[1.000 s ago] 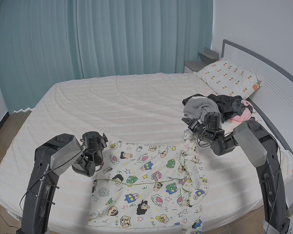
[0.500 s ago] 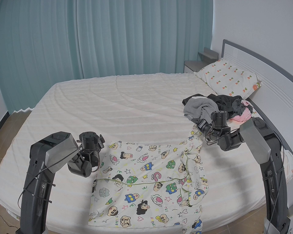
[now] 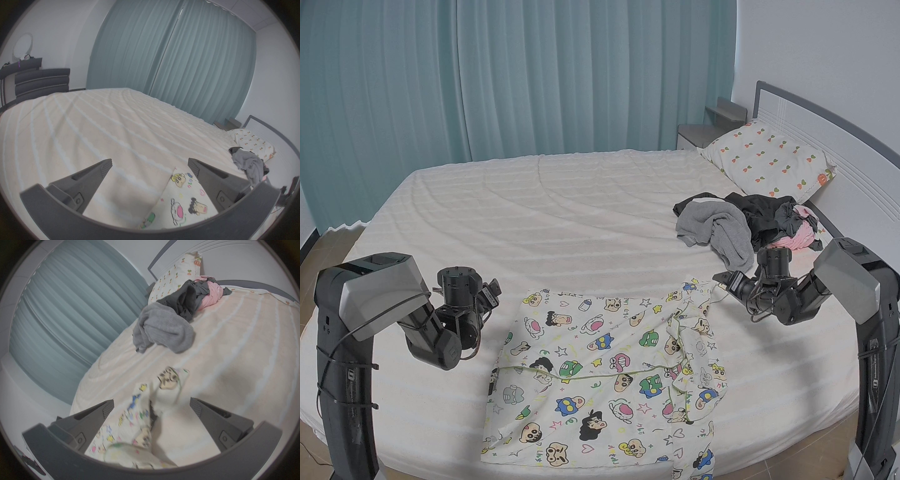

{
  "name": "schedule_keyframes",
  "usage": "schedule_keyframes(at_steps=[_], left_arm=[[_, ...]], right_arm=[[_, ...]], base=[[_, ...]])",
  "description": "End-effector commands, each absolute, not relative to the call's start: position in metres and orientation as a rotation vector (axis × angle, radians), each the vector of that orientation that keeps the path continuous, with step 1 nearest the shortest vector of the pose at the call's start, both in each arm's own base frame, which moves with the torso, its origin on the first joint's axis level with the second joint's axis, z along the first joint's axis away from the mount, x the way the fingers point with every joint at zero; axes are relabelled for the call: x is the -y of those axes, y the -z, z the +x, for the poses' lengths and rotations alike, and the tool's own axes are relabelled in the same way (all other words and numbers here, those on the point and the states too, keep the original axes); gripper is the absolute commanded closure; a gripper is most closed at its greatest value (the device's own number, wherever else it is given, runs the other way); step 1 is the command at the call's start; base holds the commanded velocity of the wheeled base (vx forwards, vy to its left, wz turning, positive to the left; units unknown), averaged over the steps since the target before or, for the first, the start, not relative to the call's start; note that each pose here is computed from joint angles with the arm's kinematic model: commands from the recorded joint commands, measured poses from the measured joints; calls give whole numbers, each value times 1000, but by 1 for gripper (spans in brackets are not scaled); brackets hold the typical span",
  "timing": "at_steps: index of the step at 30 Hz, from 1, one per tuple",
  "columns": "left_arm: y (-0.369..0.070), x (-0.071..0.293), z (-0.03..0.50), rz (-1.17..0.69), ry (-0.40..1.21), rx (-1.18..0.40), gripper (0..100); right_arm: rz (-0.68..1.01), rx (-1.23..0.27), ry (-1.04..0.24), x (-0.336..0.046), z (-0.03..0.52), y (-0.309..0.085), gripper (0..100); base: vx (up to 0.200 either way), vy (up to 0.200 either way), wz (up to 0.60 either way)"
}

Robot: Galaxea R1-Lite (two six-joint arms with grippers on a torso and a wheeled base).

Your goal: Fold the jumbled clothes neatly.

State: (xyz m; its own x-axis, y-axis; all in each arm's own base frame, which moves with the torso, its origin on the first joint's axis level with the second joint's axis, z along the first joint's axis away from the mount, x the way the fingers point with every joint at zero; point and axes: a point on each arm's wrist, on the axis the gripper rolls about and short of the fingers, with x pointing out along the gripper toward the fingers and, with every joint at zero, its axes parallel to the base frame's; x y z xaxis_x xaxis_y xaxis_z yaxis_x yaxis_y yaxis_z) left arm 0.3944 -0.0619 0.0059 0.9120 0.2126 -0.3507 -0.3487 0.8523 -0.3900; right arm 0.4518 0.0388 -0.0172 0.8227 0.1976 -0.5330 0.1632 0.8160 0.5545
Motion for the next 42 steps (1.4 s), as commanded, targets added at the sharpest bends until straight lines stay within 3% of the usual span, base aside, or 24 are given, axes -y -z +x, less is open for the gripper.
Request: schedule_keyframes(at_steps=[1, 8, 13, 21, 39, 40, 42], left_arm=[[-52, 64, 332, -627, -219, -325, 0], [-56, 68, 288, -812, -126, -441, 0], [-57, 67, 282, -909, -124, -401, 0], [-47, 65, 275, -914, -120, -402, 0], [-30, 67, 282, -906, -127, -391, 0], [-30, 67, 282, -906, -127, -391, 0], [-29, 67, 282, -905, -127, -393, 0]], right_arm=[[468, -767, -181, -16, 386, 30, 0], [416, -858, -269, -23, 368, 65, 0], [437, -864, -346, -32, 367, 65, 0], [474, -856, -432, -42, 366, 57, 0], [451, -871, -415, -49, 378, 70, 0], [452, -875, -416, -49, 378, 69, 100], [452, -876, -416, -50, 379, 69, 100]], base=[[0, 0, 0], [0, 0, 0], [0, 0, 0], [0, 0, 0], [0, 0, 0], [0, 0, 0], [0, 0, 0]])
